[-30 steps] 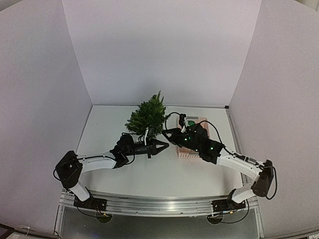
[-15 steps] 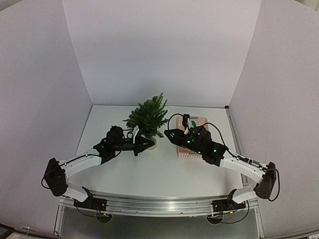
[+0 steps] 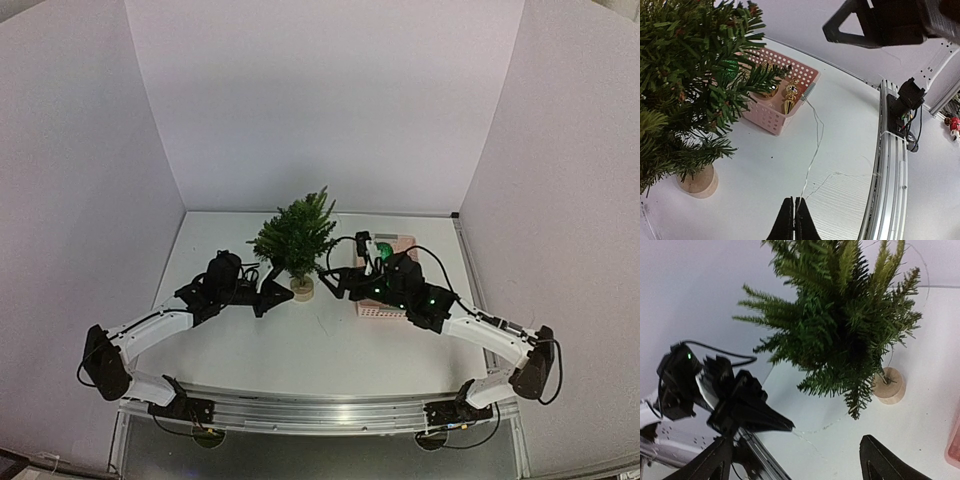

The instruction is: Decorate the small christmas tree

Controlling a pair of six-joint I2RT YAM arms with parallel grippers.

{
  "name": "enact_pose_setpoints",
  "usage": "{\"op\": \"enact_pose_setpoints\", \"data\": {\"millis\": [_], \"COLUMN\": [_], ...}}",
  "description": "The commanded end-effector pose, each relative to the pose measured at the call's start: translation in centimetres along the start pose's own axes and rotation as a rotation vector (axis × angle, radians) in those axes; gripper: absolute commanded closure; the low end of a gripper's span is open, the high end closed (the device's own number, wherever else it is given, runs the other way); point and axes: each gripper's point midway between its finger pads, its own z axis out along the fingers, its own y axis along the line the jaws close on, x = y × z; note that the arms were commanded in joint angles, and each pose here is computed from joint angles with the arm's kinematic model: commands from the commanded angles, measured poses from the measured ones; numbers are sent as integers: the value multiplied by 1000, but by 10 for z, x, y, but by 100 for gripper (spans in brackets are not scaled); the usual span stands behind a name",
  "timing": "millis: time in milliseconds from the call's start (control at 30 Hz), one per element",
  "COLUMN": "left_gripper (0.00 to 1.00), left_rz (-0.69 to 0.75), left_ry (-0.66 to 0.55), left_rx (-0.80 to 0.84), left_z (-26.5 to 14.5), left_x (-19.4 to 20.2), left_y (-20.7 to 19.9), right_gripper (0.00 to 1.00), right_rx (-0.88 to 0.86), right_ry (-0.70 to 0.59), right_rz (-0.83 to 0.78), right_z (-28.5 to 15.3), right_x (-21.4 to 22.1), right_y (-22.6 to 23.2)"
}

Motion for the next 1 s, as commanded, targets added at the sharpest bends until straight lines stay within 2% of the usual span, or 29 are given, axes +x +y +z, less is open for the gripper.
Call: {"op": "enact_pose_setpoints", "data": {"millis": [0,100,300,433,500,567,667,800,900,967], "left_gripper": [100,100,100,100,100,100,100,100,100,100], "left_rz": [31,28,21,20,22,25,25,24,22,22], "left_ry": [-78,-87,-97,-103,-107,-112,-113,-111,-111,-112], "left_rx": [0,-6,-8,-3,-5,-4,-5,-5,-9,-14], "left_z": [-13,-12,-12,-12,-12,-13,-13,-13,-13,-13], "left_x": [-28,-29,-30,-30,-30,-30,-30,-29,-28,-28], "left_y": [-7,-5,-4,-4,-3,-4,-3,-3,-2,0], "right_gripper": [14,19,26,29,34,42,64,82,100,100], "right_rx": [-55,-38,27,55,96,117,122,115,107,92], "right_ry": [156,222,332,359,346,331,307,295,289,291], "right_rz": [-319,-372,-367,-354,-348,-342,-332,-314,-306,-299], "right_z": [-2,11,39,50,51,49,45,38,33,30], "right_x": [60,88,136,148,148,147,143,140,138,138], "right_y": [9,2,-19,-27,-35,-40,-40,-37,-35,-32]}}
